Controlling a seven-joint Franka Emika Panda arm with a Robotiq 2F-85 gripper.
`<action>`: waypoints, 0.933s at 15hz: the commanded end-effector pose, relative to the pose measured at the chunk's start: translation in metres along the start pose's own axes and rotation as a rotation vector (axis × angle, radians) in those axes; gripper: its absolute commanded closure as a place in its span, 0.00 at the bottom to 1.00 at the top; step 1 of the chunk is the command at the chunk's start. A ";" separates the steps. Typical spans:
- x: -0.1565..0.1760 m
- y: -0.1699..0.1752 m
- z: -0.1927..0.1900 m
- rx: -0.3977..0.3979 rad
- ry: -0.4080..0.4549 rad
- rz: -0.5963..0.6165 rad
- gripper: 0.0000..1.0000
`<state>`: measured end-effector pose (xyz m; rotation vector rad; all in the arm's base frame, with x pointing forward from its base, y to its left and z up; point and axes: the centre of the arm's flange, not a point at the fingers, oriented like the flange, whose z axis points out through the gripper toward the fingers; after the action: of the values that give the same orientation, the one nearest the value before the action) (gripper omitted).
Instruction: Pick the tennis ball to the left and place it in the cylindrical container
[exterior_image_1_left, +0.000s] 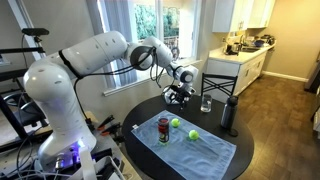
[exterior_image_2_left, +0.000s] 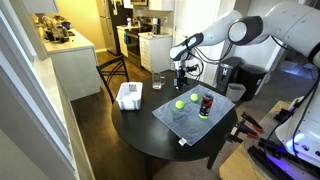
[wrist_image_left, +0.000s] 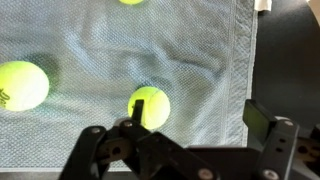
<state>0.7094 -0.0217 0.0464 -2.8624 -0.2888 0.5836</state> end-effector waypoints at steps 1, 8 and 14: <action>0.041 0.013 0.017 -0.043 -0.015 -0.037 0.00; 0.065 0.030 0.049 -0.056 0.009 -0.024 0.00; 0.069 0.034 0.076 -0.060 -0.011 -0.018 0.00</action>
<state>0.7148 -0.0263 -0.0237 -2.9156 -0.3081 0.5668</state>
